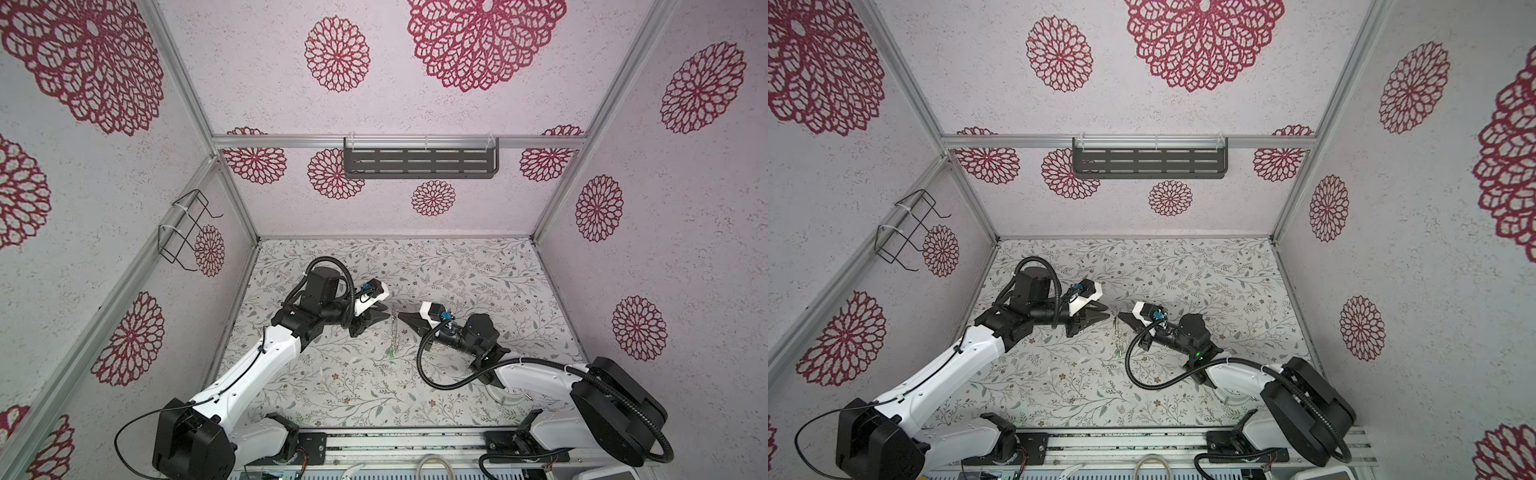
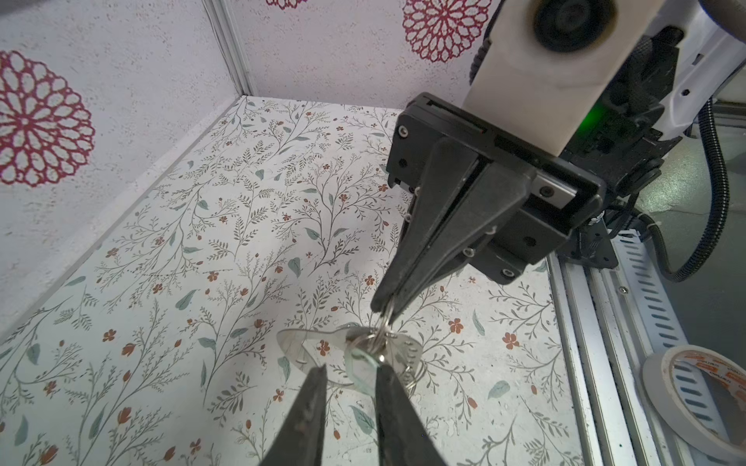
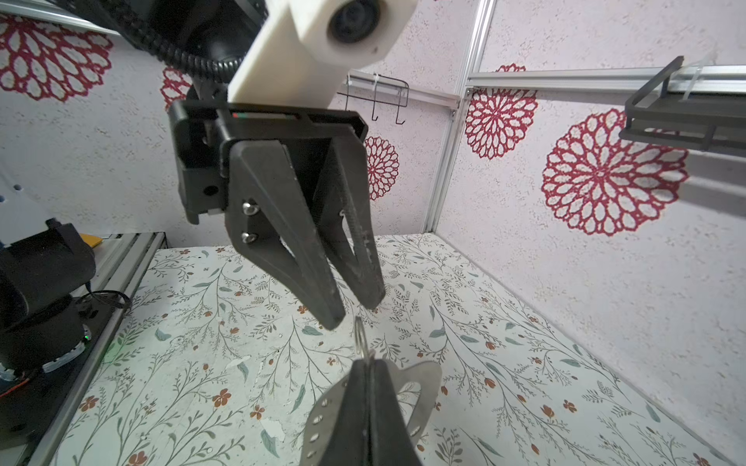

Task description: Remove the keys from the keyring

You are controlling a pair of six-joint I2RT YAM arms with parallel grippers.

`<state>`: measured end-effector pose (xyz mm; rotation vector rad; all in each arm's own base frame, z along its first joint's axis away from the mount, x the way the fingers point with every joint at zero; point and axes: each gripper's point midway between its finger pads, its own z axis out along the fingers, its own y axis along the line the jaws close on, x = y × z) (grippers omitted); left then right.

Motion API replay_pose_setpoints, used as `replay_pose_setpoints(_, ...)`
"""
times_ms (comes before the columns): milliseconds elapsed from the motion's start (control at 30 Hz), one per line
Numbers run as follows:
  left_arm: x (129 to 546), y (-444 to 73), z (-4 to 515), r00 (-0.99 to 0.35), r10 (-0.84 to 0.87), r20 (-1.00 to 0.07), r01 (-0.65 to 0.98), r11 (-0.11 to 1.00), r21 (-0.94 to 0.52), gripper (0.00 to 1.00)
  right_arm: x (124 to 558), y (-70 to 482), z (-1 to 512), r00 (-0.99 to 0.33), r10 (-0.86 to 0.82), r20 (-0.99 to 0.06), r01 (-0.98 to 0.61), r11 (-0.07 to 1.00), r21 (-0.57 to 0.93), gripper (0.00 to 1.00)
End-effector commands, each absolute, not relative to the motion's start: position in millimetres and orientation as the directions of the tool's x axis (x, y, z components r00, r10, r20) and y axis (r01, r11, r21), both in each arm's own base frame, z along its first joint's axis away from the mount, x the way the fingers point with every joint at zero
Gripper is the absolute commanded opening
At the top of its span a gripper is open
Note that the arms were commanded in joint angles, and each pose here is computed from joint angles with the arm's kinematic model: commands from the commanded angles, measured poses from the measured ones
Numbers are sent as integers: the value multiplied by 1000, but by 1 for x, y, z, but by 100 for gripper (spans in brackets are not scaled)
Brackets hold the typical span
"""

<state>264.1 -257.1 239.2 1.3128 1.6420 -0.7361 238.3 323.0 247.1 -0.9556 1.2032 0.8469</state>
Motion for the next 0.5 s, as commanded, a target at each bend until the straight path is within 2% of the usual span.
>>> replay_pose_setpoints(0, 263, -265, 246, -18, 418, -908, 967, 238, 90, 25, 236, 324, 269, 202, 103, -974, -915, 373, -151, 0)
replay_pose_setpoints(467, 263, -270, 246, -3, 423, -906, 971, 218, 99, 16, 233, 327, 269, 194, 111, -975, -925, 351, -144, 0)
